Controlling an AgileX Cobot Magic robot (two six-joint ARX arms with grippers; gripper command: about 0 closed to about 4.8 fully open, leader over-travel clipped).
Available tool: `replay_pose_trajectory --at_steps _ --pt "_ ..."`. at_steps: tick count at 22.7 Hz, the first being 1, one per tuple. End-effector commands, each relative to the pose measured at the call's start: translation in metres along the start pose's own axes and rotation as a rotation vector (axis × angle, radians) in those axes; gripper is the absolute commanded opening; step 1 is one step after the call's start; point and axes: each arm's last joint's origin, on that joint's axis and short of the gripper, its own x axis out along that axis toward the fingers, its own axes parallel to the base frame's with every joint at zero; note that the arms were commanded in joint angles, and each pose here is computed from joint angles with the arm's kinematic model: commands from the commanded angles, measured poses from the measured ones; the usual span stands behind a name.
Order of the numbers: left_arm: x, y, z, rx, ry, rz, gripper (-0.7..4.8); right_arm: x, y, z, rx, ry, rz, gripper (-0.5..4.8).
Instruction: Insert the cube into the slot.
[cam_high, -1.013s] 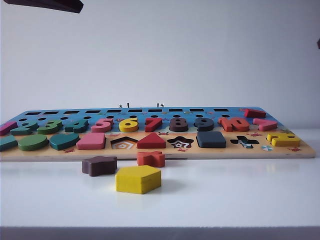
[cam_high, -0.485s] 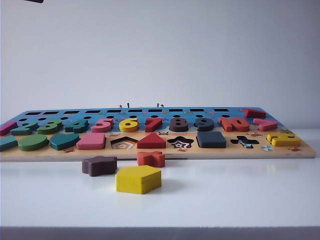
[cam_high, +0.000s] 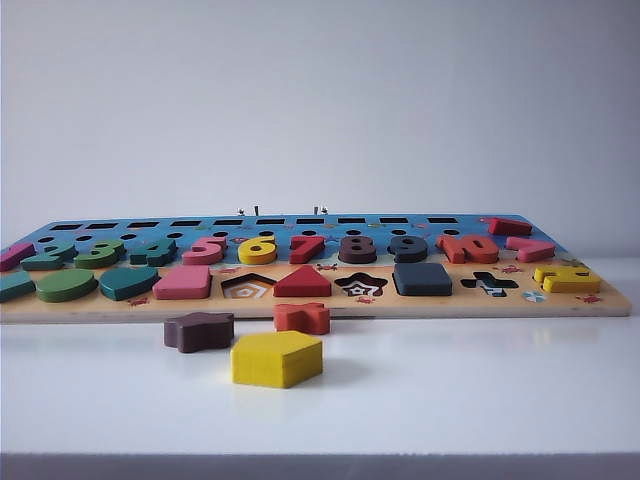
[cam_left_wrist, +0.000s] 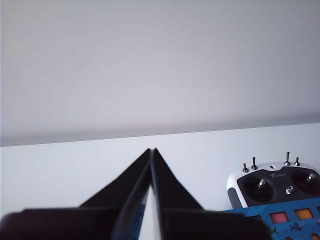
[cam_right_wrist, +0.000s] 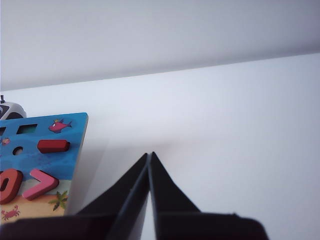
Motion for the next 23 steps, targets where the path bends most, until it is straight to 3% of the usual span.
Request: replay_pose_trajectory --at_steps 1,10,23 --pt "-0.012 0.000 -0.016 -0.001 -0.021 0.030 0.17 -0.001 -0.001 -0.004 -0.002 -0.044 -0.001 -0.08" --pt "-0.034 0.002 -0.092 -0.003 -0.073 0.195 0.17 0.005 -0.004 -0.031 -0.001 -0.020 -0.012 -0.08" --pt "-0.034 0.003 -0.161 0.006 -0.046 0.223 0.17 0.006 -0.004 -0.033 0.000 0.000 -0.013 0.00"
